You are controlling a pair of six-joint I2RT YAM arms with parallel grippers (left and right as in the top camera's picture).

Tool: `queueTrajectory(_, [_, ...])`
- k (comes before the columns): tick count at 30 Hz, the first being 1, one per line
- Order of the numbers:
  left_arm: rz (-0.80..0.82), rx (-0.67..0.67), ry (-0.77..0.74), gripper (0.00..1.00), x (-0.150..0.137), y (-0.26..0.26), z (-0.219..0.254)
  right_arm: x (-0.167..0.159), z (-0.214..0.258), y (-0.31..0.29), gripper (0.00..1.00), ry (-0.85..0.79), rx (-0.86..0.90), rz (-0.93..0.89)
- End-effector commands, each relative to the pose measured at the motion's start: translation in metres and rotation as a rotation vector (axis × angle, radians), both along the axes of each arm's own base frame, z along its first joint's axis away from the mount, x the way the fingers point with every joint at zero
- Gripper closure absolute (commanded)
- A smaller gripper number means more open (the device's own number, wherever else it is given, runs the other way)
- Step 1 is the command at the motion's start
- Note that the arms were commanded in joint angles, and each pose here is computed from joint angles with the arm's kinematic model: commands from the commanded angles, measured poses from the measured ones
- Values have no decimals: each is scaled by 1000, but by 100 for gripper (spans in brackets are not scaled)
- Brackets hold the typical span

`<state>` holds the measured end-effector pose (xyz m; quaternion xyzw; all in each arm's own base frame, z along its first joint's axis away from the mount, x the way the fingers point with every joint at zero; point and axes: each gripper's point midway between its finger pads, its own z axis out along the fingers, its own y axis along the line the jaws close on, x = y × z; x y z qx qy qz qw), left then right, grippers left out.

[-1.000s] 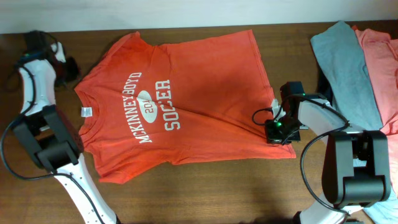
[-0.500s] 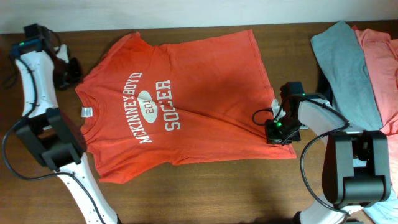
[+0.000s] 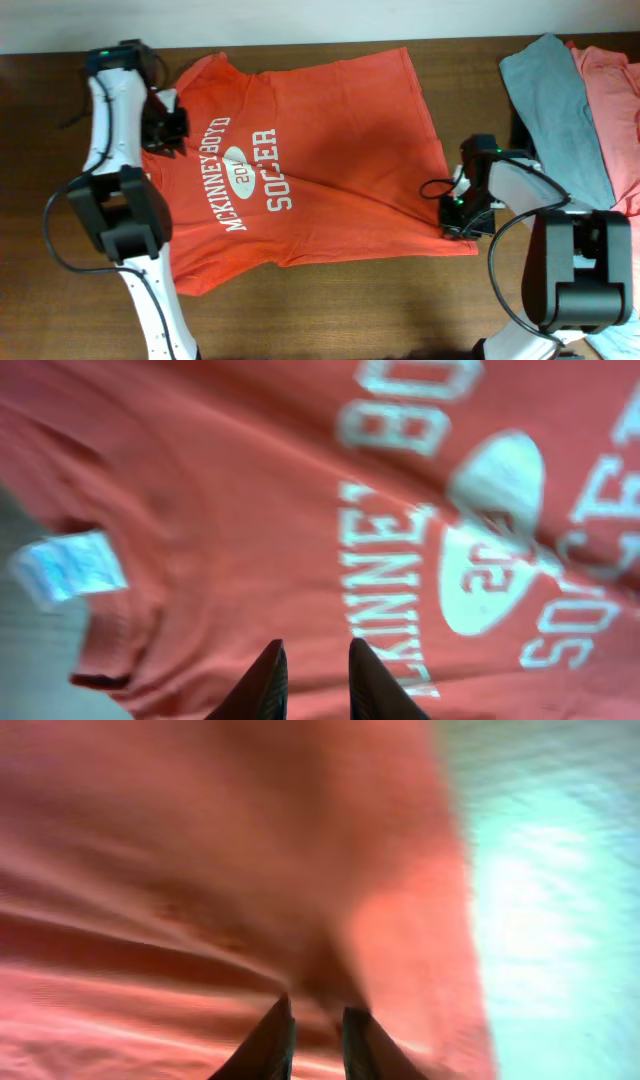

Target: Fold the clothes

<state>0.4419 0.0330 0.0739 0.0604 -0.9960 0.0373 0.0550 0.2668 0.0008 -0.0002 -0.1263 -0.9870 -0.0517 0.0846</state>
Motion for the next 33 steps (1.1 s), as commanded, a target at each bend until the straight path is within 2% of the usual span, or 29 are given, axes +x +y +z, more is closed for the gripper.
queueTrajectory(1, [-88,20,26,78,-4,-20,0,-14,-3,-13,77,63,-38,-69])
queueTrajectory(8, [-185,34,72,79,-15,-58,1,-29,-7,-17,77,107,-40,-86])
queueTrajectory(13, [-231,39,89,84,-25,-76,11,-12,3,-19,78,57,-46,-83])
queueTrajectory(17, [-239,109,14,84,-25,-83,41,7,32,-29,77,-24,-92,-76])
queueTrajectory(21, [-221,114,-65,84,-32,-93,75,21,63,-33,77,-122,-116,-70])
queueTrajectory(24, [-203,109,-82,83,-49,-97,93,25,81,-34,76,-179,-119,-38])
queueTrajectory(29, [-190,114,-35,83,-98,-90,105,13,99,-33,72,-192,-119,-6])
queueTrajectory(31, [-183,143,-7,83,-119,-81,105,6,103,-32,71,-183,-117,-6])
queueTrajectory(33, [-130,228,19,83,-142,-64,105,-1,106,-31,70,-164,-115,-5])
